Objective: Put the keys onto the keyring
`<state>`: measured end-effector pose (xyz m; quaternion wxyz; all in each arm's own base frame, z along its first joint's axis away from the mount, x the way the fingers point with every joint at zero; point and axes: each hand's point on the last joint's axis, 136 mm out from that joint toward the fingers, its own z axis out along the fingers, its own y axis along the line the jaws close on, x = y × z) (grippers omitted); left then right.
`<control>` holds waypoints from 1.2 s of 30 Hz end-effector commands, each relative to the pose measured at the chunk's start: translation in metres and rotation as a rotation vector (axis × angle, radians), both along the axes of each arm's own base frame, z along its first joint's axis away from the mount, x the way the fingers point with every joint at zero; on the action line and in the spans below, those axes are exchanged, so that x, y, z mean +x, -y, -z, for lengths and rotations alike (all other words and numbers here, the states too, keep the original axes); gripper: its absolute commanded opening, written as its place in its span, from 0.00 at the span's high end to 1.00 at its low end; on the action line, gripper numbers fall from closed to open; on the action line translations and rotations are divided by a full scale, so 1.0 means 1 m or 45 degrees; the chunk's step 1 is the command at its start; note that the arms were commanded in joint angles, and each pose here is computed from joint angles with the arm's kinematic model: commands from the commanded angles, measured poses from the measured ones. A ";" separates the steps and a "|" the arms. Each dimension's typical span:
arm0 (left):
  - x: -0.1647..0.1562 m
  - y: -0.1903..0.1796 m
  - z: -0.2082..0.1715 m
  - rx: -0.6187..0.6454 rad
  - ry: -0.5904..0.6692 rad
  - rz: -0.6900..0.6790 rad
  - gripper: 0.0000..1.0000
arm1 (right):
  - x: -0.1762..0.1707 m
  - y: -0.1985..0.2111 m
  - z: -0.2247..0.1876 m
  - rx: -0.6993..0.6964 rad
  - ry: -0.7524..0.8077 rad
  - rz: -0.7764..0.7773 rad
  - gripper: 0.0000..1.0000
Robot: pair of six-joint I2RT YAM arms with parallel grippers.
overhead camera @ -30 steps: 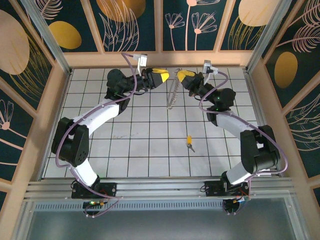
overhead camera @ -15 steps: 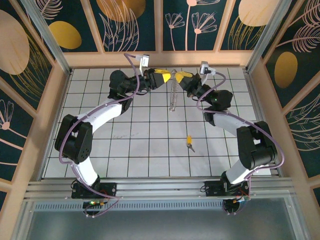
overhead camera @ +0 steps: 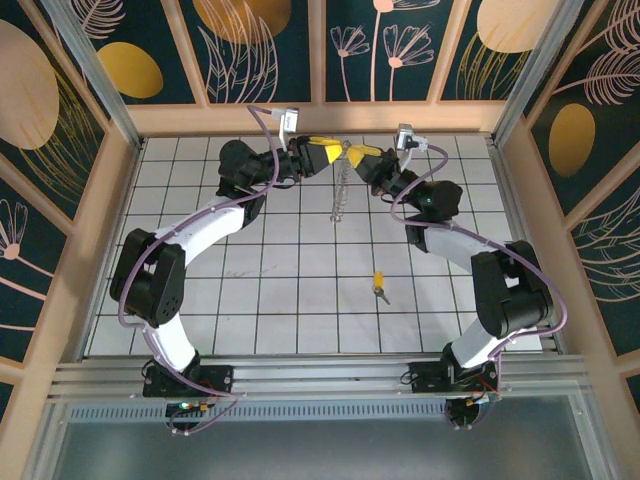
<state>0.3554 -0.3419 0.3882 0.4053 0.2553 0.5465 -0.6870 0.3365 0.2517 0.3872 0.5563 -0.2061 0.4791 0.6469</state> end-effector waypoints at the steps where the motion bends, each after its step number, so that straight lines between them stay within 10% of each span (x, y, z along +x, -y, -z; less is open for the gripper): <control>1: -0.008 0.003 -0.008 -0.024 0.067 0.035 0.70 | -0.009 0.002 -0.024 0.062 0.122 0.004 1.00; 36: -0.013 0.004 -0.005 -0.029 0.071 0.046 0.83 | -0.003 0.001 -0.017 0.053 0.085 0.014 1.00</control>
